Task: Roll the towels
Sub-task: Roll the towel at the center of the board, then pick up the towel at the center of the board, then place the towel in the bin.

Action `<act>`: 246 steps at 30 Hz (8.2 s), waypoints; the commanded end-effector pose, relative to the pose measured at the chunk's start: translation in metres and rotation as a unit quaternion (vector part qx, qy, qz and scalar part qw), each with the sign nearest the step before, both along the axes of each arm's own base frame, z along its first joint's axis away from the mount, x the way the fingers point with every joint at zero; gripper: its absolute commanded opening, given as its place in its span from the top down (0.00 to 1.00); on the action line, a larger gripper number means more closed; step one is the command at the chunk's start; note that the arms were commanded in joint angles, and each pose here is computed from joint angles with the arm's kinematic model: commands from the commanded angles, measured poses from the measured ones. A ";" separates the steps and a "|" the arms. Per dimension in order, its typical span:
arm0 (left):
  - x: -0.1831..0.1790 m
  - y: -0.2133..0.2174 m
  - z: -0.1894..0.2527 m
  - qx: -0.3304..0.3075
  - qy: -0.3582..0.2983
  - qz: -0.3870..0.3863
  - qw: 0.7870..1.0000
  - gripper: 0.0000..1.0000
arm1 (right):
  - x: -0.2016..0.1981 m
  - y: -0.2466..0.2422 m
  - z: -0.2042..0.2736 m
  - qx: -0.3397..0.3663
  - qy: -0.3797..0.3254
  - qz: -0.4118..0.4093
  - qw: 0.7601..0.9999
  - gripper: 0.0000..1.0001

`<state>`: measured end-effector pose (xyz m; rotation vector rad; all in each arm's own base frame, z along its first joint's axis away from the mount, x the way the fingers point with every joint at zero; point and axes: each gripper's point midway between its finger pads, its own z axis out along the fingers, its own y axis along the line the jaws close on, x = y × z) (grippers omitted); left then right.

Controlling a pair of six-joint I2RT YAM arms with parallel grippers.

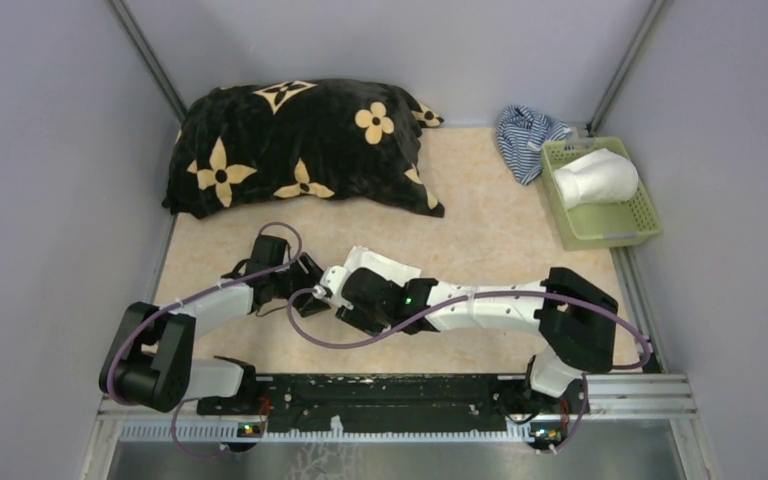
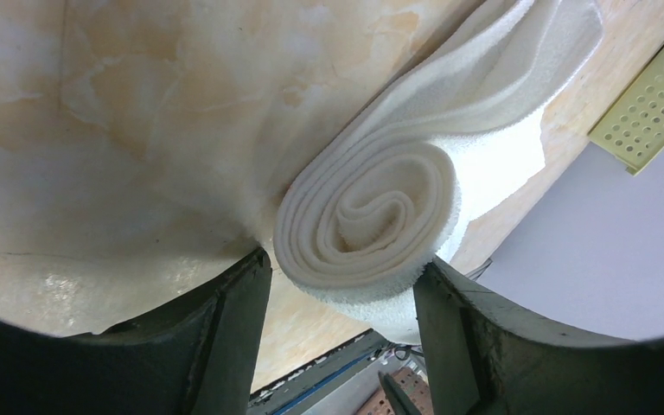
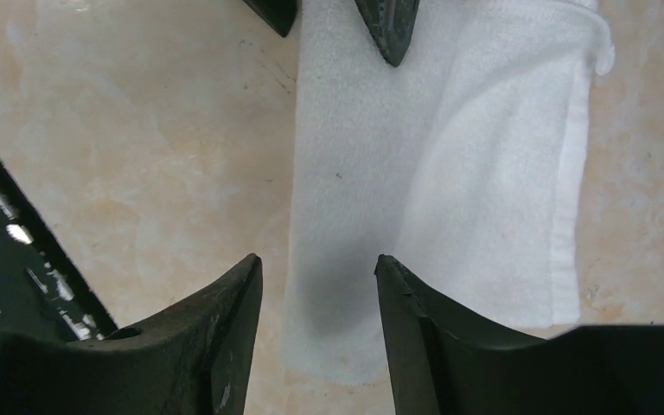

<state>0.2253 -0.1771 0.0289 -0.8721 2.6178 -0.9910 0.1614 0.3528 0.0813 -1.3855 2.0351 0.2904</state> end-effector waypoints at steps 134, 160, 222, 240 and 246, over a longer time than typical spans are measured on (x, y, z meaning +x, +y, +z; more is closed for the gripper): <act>-0.015 -0.014 -0.051 0.035 0.074 -0.065 0.995 0.33 | 0.060 -0.017 0.037 0.011 0.010 -0.132 0.991 0.34; 0.006 -0.015 -0.054 0.067 0.056 -0.104 0.991 0.29 | 0.044 -0.052 -0.102 -0.180 0.051 -0.089 0.978 0.43; 0.090 0.136 0.110 0.395 -0.310 -0.032 0.864 0.01 | 0.199 -0.551 0.077 -0.010 0.023 -0.951 0.307 1.00; 0.091 0.141 0.084 0.414 -0.265 -0.047 0.870 0.01 | 0.253 -0.578 0.002 0.008 0.052 -0.951 0.305 1.00; 0.092 0.140 0.079 0.412 -0.257 -0.052 0.873 0.01 | 0.277 -0.566 -0.016 0.071 0.071 -0.933 0.344 1.00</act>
